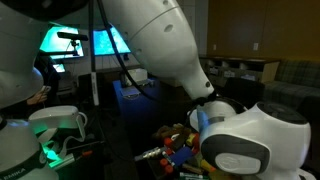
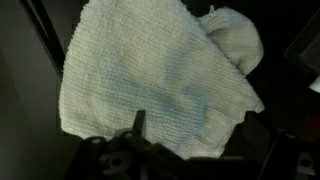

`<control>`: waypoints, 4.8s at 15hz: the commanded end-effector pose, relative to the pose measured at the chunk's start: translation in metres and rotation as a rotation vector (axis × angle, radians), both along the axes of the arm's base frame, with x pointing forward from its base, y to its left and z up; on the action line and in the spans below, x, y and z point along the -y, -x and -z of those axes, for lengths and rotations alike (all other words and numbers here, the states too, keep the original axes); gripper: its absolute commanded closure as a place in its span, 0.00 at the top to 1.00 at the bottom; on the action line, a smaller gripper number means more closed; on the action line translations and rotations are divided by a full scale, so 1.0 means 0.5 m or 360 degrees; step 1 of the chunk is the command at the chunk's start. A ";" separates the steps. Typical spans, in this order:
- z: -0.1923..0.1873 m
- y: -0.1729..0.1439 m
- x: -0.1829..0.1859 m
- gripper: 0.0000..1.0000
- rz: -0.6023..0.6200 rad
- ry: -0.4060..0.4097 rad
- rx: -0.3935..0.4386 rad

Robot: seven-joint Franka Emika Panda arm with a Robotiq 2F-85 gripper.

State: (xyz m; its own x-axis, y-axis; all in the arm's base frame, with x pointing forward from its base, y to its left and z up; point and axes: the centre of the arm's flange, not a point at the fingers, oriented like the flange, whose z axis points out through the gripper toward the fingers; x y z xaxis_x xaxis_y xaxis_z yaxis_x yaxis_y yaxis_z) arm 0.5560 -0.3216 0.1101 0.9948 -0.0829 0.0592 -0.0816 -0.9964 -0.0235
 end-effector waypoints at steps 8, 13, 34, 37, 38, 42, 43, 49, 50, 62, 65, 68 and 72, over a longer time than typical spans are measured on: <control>0.164 -0.066 0.110 1.00 0.0171 0.0016 -0.0001; 0.194 -0.058 0.106 0.88 0.0182 0.0008 -0.0082; 0.149 0.206 -0.004 0.12 0.0261 -0.0084 -0.0560; 0.147 0.231 -0.070 0.12 0.0207 -0.0161 -0.0595; 0.146 0.235 -0.096 0.12 0.0186 -0.0184 -0.0600; 0.160 0.198 -0.194 0.12 0.0080 -0.0231 -0.0596; 0.154 0.189 -0.216 0.12 0.0045 -0.0238 -0.0594; 0.154 0.154 -0.353 0.12 -0.0146 -0.0261 -0.0623; 0.154 0.155 -0.372 0.12 -0.0162 -0.0272 -0.0629; 0.145 0.115 -0.612 0.12 -0.0195 -0.0391 -0.0580; 0.129 0.104 -0.690 0.12 -0.0249 -0.0434 -0.0527; 0.118 0.103 -0.780 0.12 -0.0327 -0.0455 -0.0473; 0.113 0.106 -0.904 0.12 -0.0433 -0.0469 -0.0400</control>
